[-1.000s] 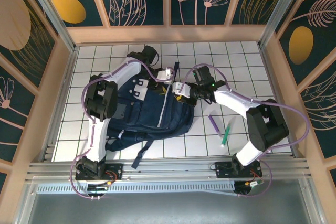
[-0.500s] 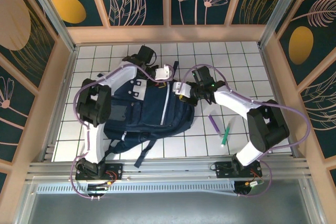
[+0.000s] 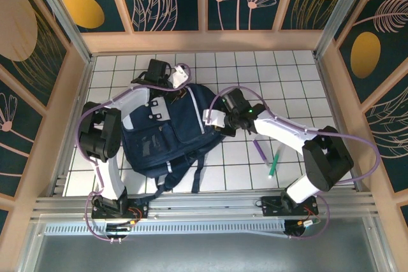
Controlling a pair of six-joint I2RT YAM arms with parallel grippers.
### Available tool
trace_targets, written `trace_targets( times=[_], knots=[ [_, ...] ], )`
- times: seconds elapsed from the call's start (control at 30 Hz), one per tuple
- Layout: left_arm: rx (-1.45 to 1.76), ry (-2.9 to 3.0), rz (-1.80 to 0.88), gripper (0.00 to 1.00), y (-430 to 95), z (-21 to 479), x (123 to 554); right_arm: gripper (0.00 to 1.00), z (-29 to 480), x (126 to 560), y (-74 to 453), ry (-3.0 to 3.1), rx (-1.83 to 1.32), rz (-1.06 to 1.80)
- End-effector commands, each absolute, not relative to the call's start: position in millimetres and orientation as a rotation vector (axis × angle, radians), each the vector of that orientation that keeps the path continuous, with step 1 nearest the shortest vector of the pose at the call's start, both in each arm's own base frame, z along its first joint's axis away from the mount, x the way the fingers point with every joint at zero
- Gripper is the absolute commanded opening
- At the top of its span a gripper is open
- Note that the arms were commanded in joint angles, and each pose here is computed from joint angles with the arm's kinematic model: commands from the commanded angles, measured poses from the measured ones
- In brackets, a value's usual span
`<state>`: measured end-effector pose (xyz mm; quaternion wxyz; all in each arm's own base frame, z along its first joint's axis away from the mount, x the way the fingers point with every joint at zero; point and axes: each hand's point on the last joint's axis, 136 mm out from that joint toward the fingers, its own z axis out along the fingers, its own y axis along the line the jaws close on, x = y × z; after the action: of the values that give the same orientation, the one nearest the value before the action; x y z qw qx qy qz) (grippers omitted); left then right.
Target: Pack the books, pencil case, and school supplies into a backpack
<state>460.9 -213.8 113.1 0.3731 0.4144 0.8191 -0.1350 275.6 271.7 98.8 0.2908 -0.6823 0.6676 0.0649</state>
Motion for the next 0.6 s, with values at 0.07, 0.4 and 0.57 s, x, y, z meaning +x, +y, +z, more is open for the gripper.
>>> trace_targets(
  times=[0.07, 0.4, 0.57],
  knots=[
    [0.828, 2.083, -0.336, 0.00, -202.2, 141.8, 485.4, 0.00, 95.7, 230.5, 289.3, 1.823, -1.841, 0.327],
    [0.757, 2.072, -0.467, 0.00, -212.9, 138.9, 484.2, 0.00, 99.9, 226.3, 360.4, 1.830, -1.652, 0.469],
    [0.764, 2.069, -0.506, 0.00, -217.2, 139.1, 479.4, 0.05, 114.7, 243.2, 394.1, 1.848, -1.454, 0.515]
  ],
)
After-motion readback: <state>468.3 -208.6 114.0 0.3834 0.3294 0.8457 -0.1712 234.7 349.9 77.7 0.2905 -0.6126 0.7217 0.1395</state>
